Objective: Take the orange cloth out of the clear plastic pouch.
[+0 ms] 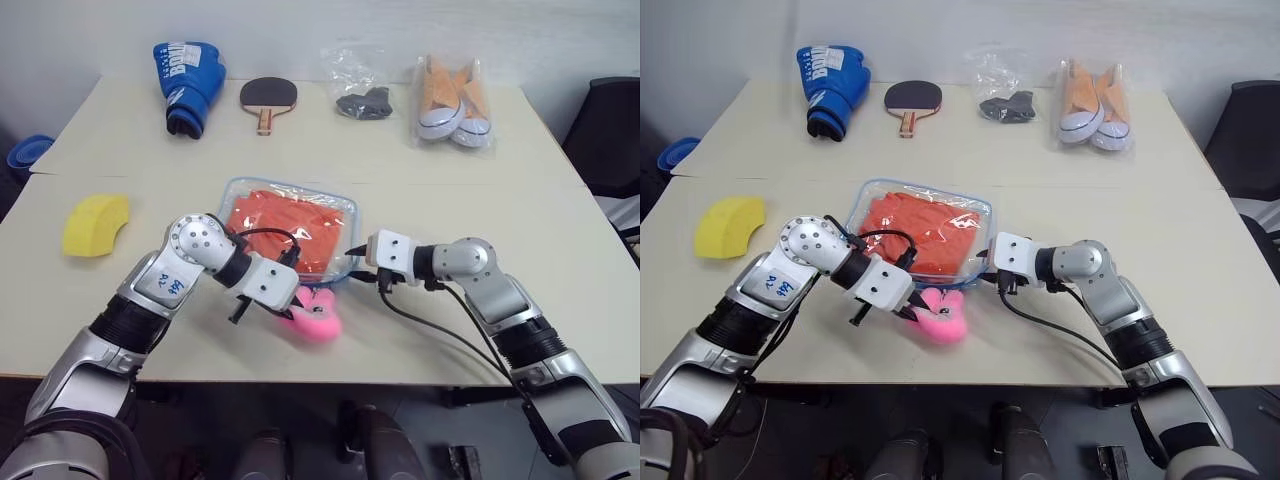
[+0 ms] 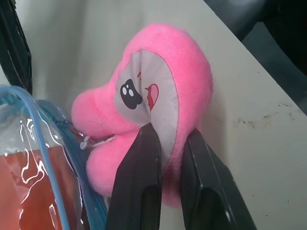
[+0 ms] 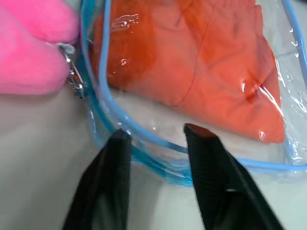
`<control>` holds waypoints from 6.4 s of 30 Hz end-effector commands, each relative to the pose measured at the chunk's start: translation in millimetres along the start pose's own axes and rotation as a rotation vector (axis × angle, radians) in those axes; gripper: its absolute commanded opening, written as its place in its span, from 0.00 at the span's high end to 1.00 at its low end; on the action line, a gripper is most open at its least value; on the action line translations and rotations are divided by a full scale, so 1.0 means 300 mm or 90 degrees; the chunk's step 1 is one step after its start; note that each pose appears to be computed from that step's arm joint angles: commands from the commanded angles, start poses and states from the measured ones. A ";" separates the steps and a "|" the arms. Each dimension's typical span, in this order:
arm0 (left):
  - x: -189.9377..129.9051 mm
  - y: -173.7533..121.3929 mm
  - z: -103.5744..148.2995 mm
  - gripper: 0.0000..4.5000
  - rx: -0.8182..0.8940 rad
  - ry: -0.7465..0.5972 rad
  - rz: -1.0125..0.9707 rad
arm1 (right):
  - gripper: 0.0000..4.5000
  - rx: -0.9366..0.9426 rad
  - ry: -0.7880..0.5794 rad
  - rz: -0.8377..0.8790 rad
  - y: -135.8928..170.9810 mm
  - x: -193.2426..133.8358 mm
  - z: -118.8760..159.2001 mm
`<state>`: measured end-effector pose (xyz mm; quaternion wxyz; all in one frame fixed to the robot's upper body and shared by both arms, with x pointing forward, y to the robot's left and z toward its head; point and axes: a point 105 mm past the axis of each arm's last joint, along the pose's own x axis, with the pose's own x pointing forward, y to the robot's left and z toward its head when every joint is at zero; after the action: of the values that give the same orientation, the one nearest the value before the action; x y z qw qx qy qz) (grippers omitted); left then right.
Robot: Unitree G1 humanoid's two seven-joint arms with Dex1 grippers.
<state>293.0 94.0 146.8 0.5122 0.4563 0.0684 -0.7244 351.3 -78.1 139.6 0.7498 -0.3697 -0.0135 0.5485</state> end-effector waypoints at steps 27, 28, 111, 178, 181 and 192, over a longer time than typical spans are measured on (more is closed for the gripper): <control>-0.402 0.022 -0.156 0.90 -0.315 -0.042 0.301 | 0.96 -0.069 -0.050 -0.001 0.042 -0.240 0.070; -0.370 0.010 -0.138 0.90 -0.305 -0.050 0.275 | 0.96 -0.051 -0.054 -0.012 0.036 -0.226 0.075; -0.371 0.048 -0.153 0.90 -0.339 -0.099 0.252 | 0.99 -0.207 -0.027 0.195 0.283 -0.309 0.093; -0.182 0.140 -0.055 0.02 0.165 0.064 0.178 | 0.00 0.300 -0.110 -0.145 0.220 -0.413 0.224; -0.172 0.135 -0.053 0.06 0.164 0.049 0.168 | 0.00 0.301 -0.107 -0.151 0.223 -0.412 0.220; -0.130 0.121 -0.057 0.75 0.152 0.022 0.136 | 0.00 0.296 -0.104 -0.160 0.213 -0.414 0.215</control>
<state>336.4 115.7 171.6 0.5282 0.5340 -0.0441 -0.6587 225.5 -142.3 189.7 0.8764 -0.1289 0.0287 0.4631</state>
